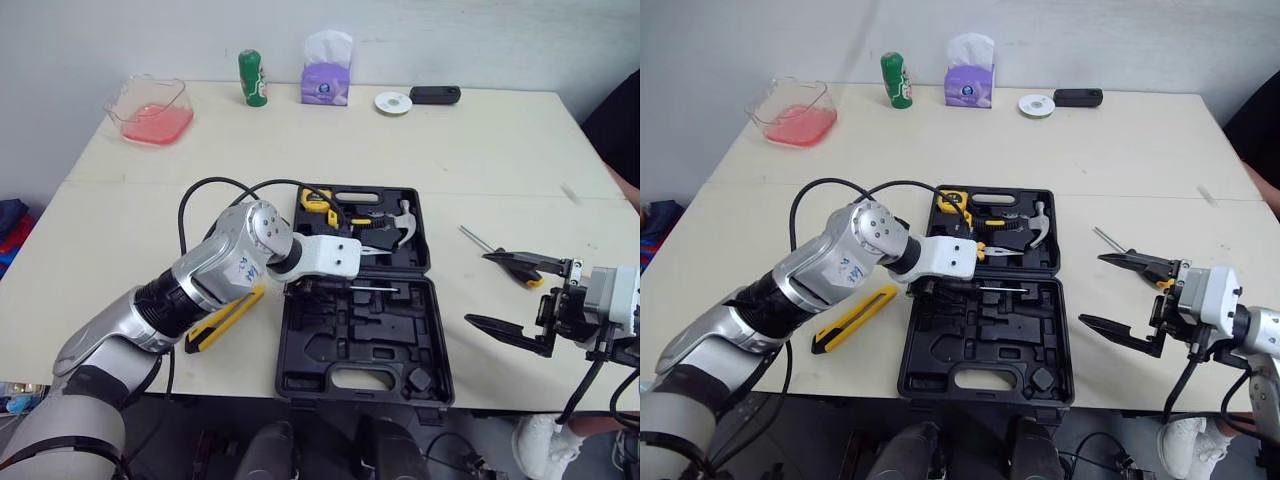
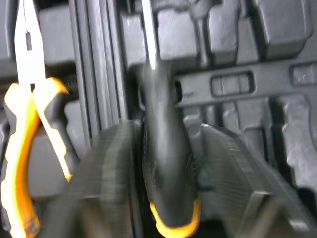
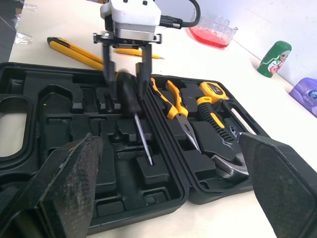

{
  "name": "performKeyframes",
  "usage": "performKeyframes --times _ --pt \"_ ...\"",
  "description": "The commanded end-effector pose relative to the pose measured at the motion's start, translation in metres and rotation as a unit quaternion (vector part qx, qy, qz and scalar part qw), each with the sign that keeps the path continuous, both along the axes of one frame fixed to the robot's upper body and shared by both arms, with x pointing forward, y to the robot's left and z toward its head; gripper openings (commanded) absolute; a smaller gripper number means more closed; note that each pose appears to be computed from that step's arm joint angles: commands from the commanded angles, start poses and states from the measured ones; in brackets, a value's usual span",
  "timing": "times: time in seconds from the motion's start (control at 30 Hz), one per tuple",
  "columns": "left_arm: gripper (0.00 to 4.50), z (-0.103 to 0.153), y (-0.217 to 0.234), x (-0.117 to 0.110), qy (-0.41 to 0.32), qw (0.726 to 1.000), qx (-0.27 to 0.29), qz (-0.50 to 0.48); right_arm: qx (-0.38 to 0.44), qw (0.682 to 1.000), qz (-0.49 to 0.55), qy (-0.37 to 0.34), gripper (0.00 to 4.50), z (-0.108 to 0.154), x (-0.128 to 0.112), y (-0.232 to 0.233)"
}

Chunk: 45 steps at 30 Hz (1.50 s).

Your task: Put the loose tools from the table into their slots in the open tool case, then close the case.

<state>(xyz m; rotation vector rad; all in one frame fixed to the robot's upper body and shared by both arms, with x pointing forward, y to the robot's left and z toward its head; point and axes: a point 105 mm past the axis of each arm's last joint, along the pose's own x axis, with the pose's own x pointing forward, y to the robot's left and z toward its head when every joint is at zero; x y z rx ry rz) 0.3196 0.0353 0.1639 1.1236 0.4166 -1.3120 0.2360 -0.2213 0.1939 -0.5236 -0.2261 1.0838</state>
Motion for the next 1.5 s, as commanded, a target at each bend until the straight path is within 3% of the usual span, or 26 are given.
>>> performKeyframes --times 0.03,0.17,0.4,0.5,0.63,0.73,1.0,1.5 --pt "4.31 0.025 -0.007 -0.005 -0.029 0.999 -0.032 -0.02 -0.004 1.0 0.005 -0.011 4.5 0.005 -0.001 0.0" --pt "4.31 0.034 -0.013 -0.013 -0.029 0.997 -0.065 -0.033 -0.002 1.0 0.005 -0.013 4.5 0.006 -0.002 -0.001" --pt "4.31 0.048 -0.016 -0.028 0.016 0.973 -0.215 -0.083 -0.002 1.0 -0.001 -0.011 4.5 0.005 -0.002 -0.004" --pt "3.44 0.055 -0.008 -0.021 0.002 0.952 -0.295 -0.08 -0.002 1.0 -0.007 -0.01 4.5 0.003 -0.001 -0.008" --pt "1.53 0.047 0.007 -0.007 -0.002 0.928 -0.37 -0.039 -0.002 1.0 -0.014 -0.007 4.5 -0.003 -0.001 -0.015" --pt "0.03 0.031 0.012 0.0 0.018 0.923 -0.384 -0.003 -0.003 1.0 -0.015 -0.008 4.5 -0.005 0.0 -0.017" --pt "0.03 -0.01 0.013 0.01 0.006 0.942 -0.334 0.038 -0.003 1.0 -0.018 -0.011 4.5 -0.007 0.0 -0.017" --pt "0.03 -0.047 0.004 0.004 0.052 0.954 -0.292 0.046 -0.006 1.0 -0.021 0.002 4.5 -0.009 -0.004 -0.018"
